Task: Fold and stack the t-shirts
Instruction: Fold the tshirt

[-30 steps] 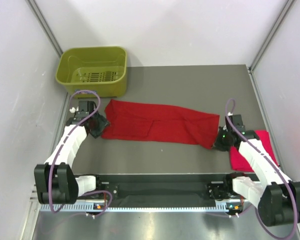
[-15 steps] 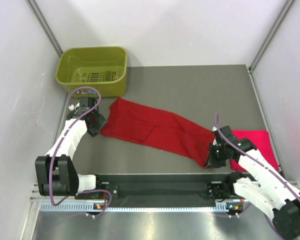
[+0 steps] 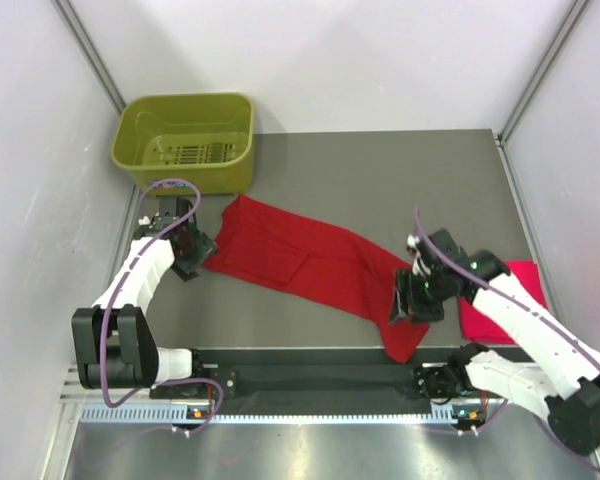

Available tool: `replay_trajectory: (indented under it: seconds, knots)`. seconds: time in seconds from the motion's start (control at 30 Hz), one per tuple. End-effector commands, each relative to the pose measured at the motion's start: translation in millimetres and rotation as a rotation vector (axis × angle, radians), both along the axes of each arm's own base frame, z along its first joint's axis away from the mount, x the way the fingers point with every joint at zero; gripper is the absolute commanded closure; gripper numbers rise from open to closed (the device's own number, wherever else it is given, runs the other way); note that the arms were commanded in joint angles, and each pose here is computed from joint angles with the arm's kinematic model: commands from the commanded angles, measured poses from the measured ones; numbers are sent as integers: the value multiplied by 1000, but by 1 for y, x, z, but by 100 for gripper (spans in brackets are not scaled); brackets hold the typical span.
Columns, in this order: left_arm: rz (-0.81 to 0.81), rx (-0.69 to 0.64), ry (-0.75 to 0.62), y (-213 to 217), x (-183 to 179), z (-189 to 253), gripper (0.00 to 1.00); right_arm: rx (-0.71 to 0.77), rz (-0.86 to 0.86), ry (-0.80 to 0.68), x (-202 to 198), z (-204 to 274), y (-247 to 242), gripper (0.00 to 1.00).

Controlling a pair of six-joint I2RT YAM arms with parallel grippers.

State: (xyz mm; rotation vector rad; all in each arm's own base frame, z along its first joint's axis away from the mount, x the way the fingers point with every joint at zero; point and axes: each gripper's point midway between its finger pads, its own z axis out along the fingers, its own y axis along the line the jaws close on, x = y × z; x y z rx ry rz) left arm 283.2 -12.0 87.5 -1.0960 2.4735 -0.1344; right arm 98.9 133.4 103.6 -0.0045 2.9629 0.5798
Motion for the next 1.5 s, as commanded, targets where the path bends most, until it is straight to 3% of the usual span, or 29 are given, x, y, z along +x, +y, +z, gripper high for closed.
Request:
replay_trajectory:
  seconds: [0.0,0.03,0.1,0.17,0.2,0.27,0.33,0.37,0.4,0.47,0.5,0.57,0.6,0.63,0.83,1.23,1.43,1.47]
  knots:
    - [-16,-52,15,-7,-4,-6,31,25,96,-141,44,39,21,42]
    - [-20,-63,15,-9,-3,-8,31,65,123,-247,72,59,36,41]
    - [-33,-110,26,-18,-6,-12,31,62,155,-257,108,56,56,38]
    - [-32,-126,25,-20,-8,-16,31,154,206,-402,158,88,92,38]
    - [-32,-126,25,-20,-8,-17,31,149,217,-383,180,74,106,38]
    - [-33,-120,16,-19,-9,-22,31,234,245,-526,228,100,140,38]
    - [-28,-136,11,-21,-7,-25,31,254,257,-522,263,75,164,38]
    - [-18,-145,-2,-21,-3,-26,31,306,286,-574,281,95,181,38]
    - [-11,-144,4,-20,-3,-29,32,292,301,-524,294,67,192,38]
    - [-10,-163,-34,-22,7,-30,32,322,352,-588,320,80,211,38]
    - [-9,-168,-41,-23,9,-31,32,308,362,-552,331,53,218,38]
    - [2,-176,-60,-22,15,-32,32,345,399,-600,350,64,234,37]
    - [4,-176,-81,-20,21,-32,32,350,408,-571,357,42,241,37]
    - [9,-173,-88,-17,24,-32,32,392,421,-598,363,53,251,37]
    - [52,-176,-107,-7,35,-43,32,480,405,-553,376,12,277,37]
    - [72,-164,-94,2,37,-63,37,487,432,-412,352,-49,298,50]
    - [54,-198,-113,-4,46,-70,42,450,382,-353,353,-67,286,90]
    - [56,-203,-107,-5,47,-73,48,435,358,-344,356,-71,279,94]
